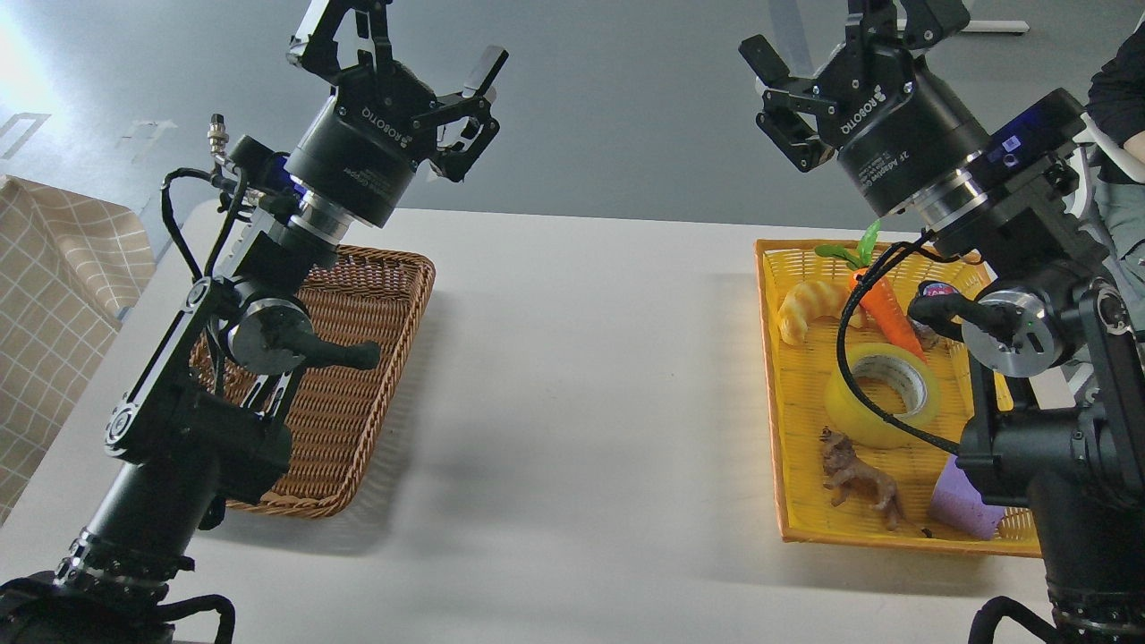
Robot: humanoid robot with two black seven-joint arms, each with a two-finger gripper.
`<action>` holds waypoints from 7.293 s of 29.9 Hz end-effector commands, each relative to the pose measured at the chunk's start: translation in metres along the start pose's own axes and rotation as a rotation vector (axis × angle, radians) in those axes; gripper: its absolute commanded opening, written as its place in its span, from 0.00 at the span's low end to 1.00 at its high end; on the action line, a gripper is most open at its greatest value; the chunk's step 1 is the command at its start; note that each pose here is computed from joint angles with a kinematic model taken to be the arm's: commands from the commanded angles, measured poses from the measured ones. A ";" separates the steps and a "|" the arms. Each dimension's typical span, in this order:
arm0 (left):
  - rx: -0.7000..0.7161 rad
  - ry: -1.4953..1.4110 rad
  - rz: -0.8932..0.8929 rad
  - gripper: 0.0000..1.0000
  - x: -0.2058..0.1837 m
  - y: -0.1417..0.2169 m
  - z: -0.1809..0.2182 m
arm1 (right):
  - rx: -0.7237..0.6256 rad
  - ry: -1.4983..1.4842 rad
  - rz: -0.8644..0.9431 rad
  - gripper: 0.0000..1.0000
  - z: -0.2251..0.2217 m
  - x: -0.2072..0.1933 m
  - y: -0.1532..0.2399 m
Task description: Place and transfer tape with both arms
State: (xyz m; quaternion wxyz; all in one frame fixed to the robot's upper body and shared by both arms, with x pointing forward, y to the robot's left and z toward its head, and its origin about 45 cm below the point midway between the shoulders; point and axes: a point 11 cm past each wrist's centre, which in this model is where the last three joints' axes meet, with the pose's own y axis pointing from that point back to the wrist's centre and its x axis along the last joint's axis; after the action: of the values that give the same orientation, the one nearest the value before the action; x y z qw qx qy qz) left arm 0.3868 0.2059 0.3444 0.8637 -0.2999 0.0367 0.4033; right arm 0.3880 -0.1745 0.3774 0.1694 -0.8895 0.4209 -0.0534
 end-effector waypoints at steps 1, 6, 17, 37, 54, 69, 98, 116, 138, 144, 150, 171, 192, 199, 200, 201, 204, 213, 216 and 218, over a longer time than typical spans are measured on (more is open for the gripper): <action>-0.002 0.001 0.003 0.98 0.000 0.000 0.000 | 0.001 0.001 -0.001 1.00 -0.001 0.000 0.000; -0.005 0.003 0.005 0.98 -0.001 -0.001 0.000 | 0.000 -0.001 -0.004 1.00 0.000 -0.001 0.000; -0.001 0.005 0.004 0.98 0.000 0.000 -0.001 | -0.001 -0.002 -0.003 1.00 0.001 -0.001 0.001; -0.002 0.010 0.001 0.98 0.001 0.001 -0.002 | 0.052 -0.002 -0.032 1.00 -0.003 -0.003 0.004; -0.003 0.011 -0.011 0.98 0.000 0.002 -0.002 | 0.047 -0.004 -0.031 1.00 -0.002 -0.003 0.004; 0.002 0.017 -0.004 0.98 0.000 0.005 -0.004 | 0.046 -0.005 -0.030 1.00 -0.001 -0.004 0.006; 0.000 0.034 0.003 0.98 -0.002 0.007 -0.009 | 0.075 0.005 -0.045 1.00 -0.009 -0.010 0.008; -0.002 0.042 -0.002 0.98 -0.005 0.005 -0.010 | 0.223 -0.052 -0.024 1.00 -0.050 0.016 0.018; 0.008 0.022 0.004 0.98 0.000 0.007 -0.008 | -0.029 0.409 0.057 1.00 -0.036 0.052 0.050; 0.006 0.032 0.009 0.98 -0.002 0.008 -0.011 | -0.247 0.770 0.105 1.00 -0.026 0.075 0.063; 0.005 0.032 0.009 0.98 -0.002 0.007 -0.011 | -0.381 0.951 0.130 1.00 -0.032 0.100 0.088; 0.006 0.034 0.014 0.98 -0.002 0.008 -0.012 | -0.724 1.212 0.168 1.00 -0.045 0.149 0.177; 0.013 0.034 0.020 0.98 -0.001 0.011 -0.015 | -1.042 1.246 -0.060 1.00 0.053 0.118 0.221; 0.023 0.038 0.032 0.98 0.001 0.016 -0.019 | -1.130 1.317 -0.188 1.00 0.093 0.103 0.229; 0.022 0.038 0.031 0.98 0.001 0.016 -0.018 | -1.143 1.305 -0.198 1.00 0.098 0.103 0.232; 0.020 0.038 0.032 0.98 0.001 0.016 -0.018 | -1.151 1.297 -0.204 1.00 0.102 0.104 0.233; 0.023 0.038 0.032 0.98 0.001 0.016 -0.019 | -1.195 1.266 -0.196 1.00 0.112 0.114 0.242; 0.022 0.039 0.032 0.98 0.001 0.017 -0.019 | -1.221 1.225 -0.187 1.00 0.121 0.128 0.249; 0.024 0.039 0.032 0.98 0.001 0.017 -0.019 | -1.209 1.223 -0.184 1.00 0.122 0.127 0.245; 0.023 0.038 0.031 0.98 0.001 0.017 -0.019 | -1.206 1.222 -0.184 1.00 0.122 0.126 0.244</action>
State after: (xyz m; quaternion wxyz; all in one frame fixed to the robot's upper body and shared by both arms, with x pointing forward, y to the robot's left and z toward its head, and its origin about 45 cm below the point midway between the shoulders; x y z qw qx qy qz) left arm 0.3789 0.2047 0.3205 0.8596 -0.2971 0.0627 0.4110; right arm 0.3187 -0.3860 0.1725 -0.5959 -0.6716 0.3199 -0.3027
